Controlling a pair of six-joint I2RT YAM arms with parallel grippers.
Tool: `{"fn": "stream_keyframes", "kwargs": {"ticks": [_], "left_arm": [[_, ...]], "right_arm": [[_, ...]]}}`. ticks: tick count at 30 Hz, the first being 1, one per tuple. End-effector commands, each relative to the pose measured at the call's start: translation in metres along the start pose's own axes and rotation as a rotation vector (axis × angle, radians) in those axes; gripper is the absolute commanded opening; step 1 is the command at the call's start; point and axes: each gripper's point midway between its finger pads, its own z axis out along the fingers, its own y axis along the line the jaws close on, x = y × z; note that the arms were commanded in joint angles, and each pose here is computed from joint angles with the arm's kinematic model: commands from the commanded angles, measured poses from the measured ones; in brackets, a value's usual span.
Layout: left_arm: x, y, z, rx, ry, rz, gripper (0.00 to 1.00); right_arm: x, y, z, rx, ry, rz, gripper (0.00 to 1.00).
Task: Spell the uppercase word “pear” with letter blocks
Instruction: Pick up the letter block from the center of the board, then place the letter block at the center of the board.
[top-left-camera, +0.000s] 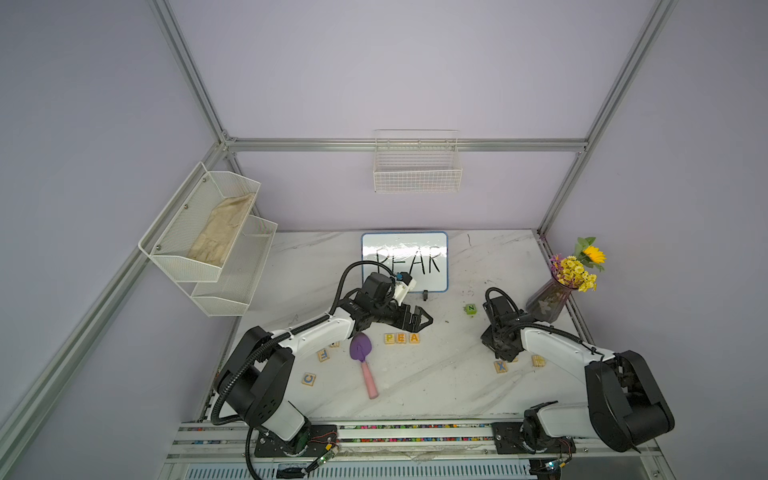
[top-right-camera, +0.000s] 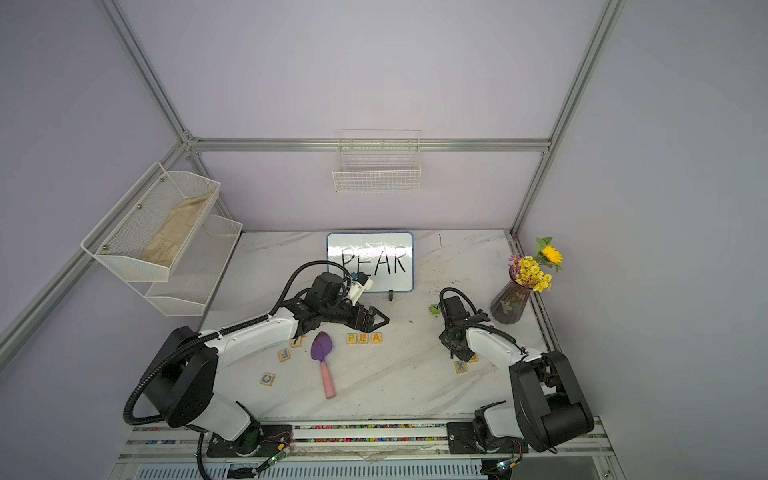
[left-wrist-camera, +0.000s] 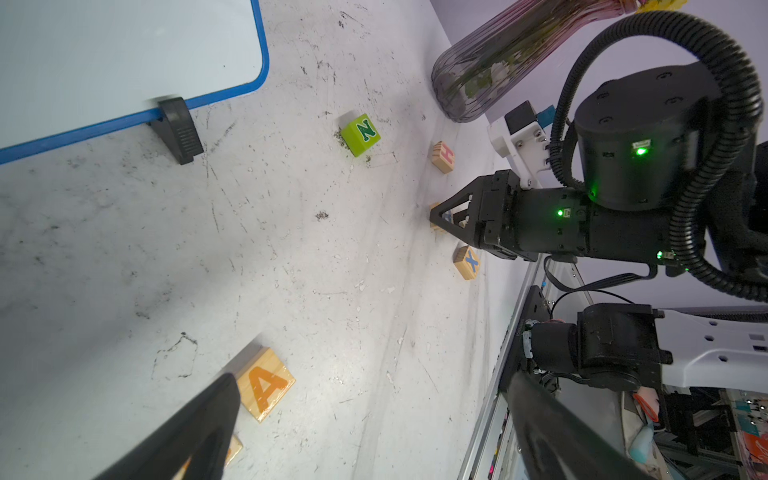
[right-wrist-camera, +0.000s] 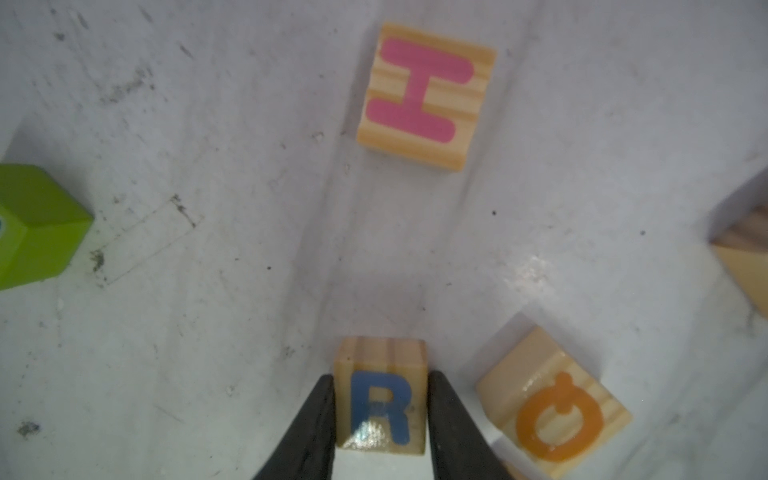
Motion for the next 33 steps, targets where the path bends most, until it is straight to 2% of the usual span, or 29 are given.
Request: {"fn": "stream_keyframes", "kwargs": {"ticks": [1, 5, 8, 14, 18, 22, 26, 33], "left_arm": [[-0.039, -0.024, -0.009, 0.028, -0.088, 0.082, 1.0], [-0.039, -0.025, -0.01, 0.027, -0.09, 0.077, 1.0], [-0.04, -0.022, -0.011, 0.009, -0.096, 0.065, 1.0], [-0.035, -0.004, -0.02, -0.092, -0.11, 0.019, 1.0], [-0.033, 0.011, -0.035, -0.166, -0.155, -0.019, 1.0], [-0.029, 0.026, -0.055, -0.245, -0.192, -0.074, 1.0], [-0.02, 0.041, -0.072, -0.319, -0.219, -0.124, 1.0], [-0.011, 0.048, -0.097, -0.373, -0.275, -0.144, 1.0]], "right_arm": [[-0.003, -0.003, 0.001, 0.01, -0.011, -0.002, 0.35], [-0.008, 0.005, -0.007, -0.011, -0.021, -0.027, 0.32], [-0.019, 0.015, -0.021, -0.023, -0.045, -0.099, 0.3], [-0.023, 0.058, -0.051, -0.143, -0.086, -0.239, 0.29], [-0.003, 0.099, -0.068, -0.206, -0.119, -0.388, 0.29], [0.033, 0.132, -0.059, -0.225, -0.073, -0.531, 0.29], [0.059, 0.146, -0.052, -0.213, -0.048, -0.636, 0.29], [0.093, 0.158, -0.036, -0.234, 0.001, -0.714, 0.29]]}}
